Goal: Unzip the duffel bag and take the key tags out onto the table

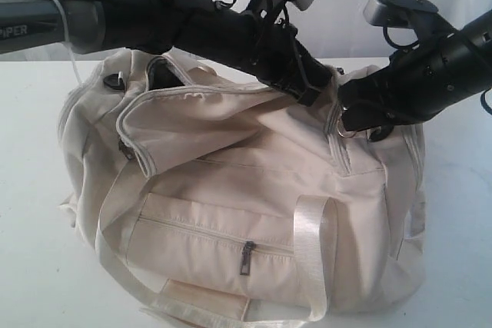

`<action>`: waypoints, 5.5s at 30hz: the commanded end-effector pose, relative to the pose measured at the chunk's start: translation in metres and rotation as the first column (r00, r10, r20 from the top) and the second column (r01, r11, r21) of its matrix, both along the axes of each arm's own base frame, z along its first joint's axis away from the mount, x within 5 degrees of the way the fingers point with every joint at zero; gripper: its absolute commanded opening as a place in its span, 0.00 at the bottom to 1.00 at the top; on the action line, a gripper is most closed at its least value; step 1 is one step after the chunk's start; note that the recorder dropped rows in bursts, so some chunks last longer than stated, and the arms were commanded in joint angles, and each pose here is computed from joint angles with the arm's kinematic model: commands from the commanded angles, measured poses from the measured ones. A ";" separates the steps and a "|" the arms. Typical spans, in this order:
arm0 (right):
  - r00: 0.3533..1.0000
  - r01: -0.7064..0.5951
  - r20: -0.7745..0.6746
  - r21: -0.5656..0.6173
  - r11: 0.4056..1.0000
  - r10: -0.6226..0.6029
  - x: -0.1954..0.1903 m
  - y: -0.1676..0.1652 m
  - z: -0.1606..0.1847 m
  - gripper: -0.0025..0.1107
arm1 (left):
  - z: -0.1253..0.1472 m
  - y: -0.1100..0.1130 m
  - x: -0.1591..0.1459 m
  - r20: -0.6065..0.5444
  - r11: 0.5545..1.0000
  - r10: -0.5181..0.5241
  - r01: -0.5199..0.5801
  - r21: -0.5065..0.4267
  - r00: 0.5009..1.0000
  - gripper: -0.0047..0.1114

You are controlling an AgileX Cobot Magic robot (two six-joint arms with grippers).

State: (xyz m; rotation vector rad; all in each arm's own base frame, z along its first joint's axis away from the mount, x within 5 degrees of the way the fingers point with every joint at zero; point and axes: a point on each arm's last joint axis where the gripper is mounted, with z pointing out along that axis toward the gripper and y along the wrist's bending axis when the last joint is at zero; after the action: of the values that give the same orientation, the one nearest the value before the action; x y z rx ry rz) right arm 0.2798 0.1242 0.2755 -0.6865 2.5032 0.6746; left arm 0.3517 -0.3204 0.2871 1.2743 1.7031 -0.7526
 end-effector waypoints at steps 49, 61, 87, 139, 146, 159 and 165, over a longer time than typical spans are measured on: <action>0.941 -0.226 -0.250 0.035 0.973 0.228 -0.078 -0.011 0.006 0.02 | -0.002 0.026 0.035 -0.112 0.993 0.075 -0.085 -0.079 0.991 0.04; 0.960 -0.268 -0.081 0.008 0.963 0.268 -0.077 -0.013 0.020 0.55 | 0.032 0.050 -0.027 -0.327 0.954 -0.211 0.266 0.134 0.921 0.04; 0.977 -0.129 0.168 -0.020 0.991 0.130 -0.084 -0.023 0.076 0.55 | -0.031 0.065 -0.187 -0.620 0.895 -0.165 0.381 0.233 0.767 0.07; 0.888 0.244 0.428 -0.128 0.961 -0.169 -0.127 -0.070 0.097 0.02 | -0.037 0.035 0.012 -0.153 0.802 0.387 -0.250 0.542 0.909 0.25; 0.885 0.255 0.427 -0.115 0.960 -0.184 -0.129 -0.070 0.094 0.02 | -0.061 0.030 0.017 -0.159 0.800 0.328 -0.184 0.571 0.931 0.68; 0.884 0.260 0.426 -0.110 0.959 -0.191 -0.129 -0.070 0.095 0.02 | -0.088 0.017 0.020 -0.291 0.843 0.374 -0.192 0.503 0.881 0.69; 0.884 0.260 0.426 -0.110 0.959 -0.191 -0.129 -0.070 0.095 0.02 | -0.083 0.013 0.017 -0.357 0.869 0.372 -0.185 0.460 0.857 0.34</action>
State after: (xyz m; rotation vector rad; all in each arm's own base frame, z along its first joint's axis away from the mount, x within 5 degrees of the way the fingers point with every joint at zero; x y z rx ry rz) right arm 0.1517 0.0549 0.3693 -0.5245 2.2188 0.2145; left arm 0.3766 -0.3017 0.2139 1.1278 2.3870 -0.4562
